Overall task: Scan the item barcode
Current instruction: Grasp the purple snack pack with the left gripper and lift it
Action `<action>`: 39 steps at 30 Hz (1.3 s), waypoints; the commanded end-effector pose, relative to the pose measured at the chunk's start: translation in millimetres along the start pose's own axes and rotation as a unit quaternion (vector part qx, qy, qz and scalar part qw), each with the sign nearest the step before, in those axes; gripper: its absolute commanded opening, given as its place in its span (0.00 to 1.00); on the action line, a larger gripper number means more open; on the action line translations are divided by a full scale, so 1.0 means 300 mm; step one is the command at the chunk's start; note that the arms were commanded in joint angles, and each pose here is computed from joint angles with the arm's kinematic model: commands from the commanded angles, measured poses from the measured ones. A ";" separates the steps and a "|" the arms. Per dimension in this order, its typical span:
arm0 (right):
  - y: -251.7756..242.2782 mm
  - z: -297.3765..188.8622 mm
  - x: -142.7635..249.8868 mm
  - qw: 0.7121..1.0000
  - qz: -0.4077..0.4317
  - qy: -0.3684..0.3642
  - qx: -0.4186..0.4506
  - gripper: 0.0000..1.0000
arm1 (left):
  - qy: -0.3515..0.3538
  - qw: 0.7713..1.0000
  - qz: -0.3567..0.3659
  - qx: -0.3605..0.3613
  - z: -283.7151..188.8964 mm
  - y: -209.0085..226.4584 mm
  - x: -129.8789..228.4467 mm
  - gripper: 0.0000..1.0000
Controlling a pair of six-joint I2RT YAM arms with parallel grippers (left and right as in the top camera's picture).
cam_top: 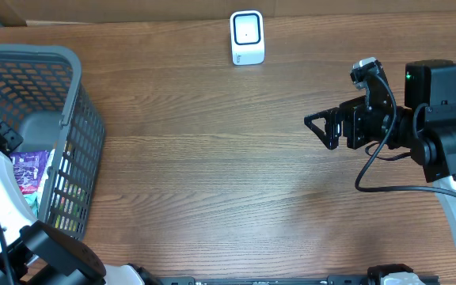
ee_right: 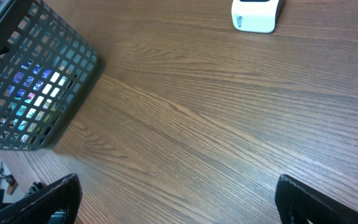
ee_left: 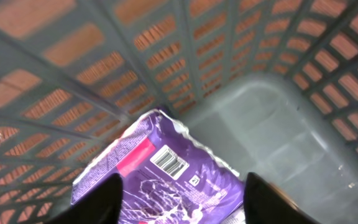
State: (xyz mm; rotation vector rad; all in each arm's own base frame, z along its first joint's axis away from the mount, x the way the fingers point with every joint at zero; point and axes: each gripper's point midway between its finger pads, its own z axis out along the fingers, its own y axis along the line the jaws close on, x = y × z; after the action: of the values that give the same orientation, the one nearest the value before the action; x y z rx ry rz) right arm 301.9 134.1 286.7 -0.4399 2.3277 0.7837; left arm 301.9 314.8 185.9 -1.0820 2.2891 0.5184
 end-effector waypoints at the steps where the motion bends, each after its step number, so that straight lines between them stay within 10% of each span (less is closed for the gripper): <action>1: 0.009 -0.007 -0.020 1.000 -0.005 -0.007 0.000 1.00 | 0.039 0.998 0.033 0.032 0.062 -0.057 0.078 0.69; 6: 0.007 -0.007 -0.020 1.000 -0.005 -0.006 0.002 1.00 | 0.079 0.996 -0.009 0.039 0.120 -0.084 0.141 1.00; 24: -0.040 0.059 0.014 0.999 0.022 0.032 0.003 1.00 | 0.206 0.949 -0.208 -0.116 0.336 -0.008 0.420 1.00; 29: -0.044 0.064 0.013 0.999 0.022 0.033 0.003 1.00 | 0.212 0.948 -0.204 -0.120 0.349 -0.007 0.434 0.04; 39: -0.044 0.064 0.010 0.999 0.021 0.031 0.003 1.00 | 0.192 0.962 -0.169 -0.098 0.210 -0.012 0.281 0.04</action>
State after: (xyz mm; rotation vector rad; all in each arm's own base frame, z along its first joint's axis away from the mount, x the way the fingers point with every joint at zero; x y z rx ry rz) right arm 313.0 134.3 258.5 -0.4112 2.4293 0.8006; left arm 272.1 292.8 60.8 -1.8152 2.3397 0.4278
